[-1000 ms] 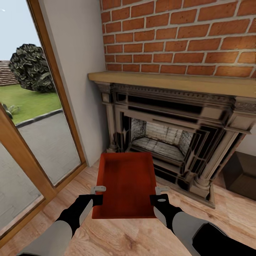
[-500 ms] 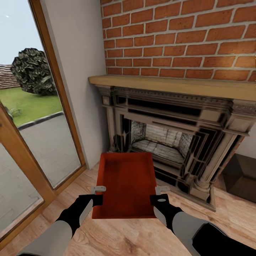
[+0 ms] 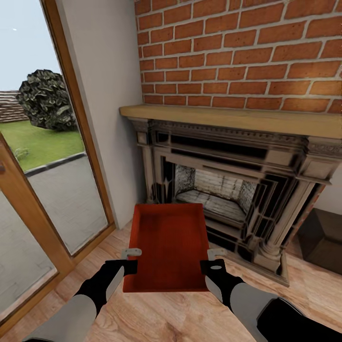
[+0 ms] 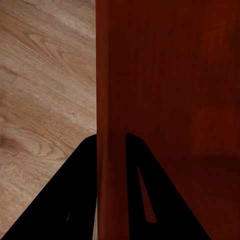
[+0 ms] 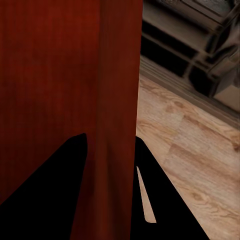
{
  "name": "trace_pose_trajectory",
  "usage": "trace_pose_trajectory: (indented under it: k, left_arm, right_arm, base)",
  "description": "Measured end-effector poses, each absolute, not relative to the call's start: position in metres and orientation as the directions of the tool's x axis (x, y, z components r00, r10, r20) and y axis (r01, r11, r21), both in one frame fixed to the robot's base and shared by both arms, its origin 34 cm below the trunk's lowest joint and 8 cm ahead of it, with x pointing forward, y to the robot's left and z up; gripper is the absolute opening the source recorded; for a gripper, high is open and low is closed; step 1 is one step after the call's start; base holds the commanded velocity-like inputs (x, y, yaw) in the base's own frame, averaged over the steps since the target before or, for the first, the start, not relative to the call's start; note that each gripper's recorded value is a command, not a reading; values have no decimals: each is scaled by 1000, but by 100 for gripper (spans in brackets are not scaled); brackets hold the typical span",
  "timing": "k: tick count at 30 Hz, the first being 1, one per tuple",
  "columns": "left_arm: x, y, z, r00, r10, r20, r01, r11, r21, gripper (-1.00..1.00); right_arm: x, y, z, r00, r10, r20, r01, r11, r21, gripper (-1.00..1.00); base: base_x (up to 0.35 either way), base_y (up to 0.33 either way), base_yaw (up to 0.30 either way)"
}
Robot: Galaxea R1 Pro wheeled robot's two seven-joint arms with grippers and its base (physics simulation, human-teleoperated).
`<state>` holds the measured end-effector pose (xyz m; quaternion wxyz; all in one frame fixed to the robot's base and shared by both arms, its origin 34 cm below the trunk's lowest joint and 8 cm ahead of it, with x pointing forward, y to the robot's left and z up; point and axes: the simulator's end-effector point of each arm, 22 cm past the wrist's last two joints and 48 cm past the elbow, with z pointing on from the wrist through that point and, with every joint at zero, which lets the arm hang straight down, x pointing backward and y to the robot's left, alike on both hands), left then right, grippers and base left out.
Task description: Move the two storage containers from the living room to the garage. In the garage, place one container on the floor and stack the other container on top of it (either order is fine).
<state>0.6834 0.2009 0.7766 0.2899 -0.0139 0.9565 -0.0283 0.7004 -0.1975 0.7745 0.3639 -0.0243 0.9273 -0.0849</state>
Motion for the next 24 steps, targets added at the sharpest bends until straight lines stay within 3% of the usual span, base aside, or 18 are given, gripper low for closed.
trace_pose_trajectory:
  k: [24]
  left_arm:
    - [690, 201, 798, -810, -44, -585, -9, 998, -63, -100]
  right_arm:
    - [707, -198, 796, -708, -107, -698, 23, 984, -175, -100]
  base:
    - [0, 0, 0]
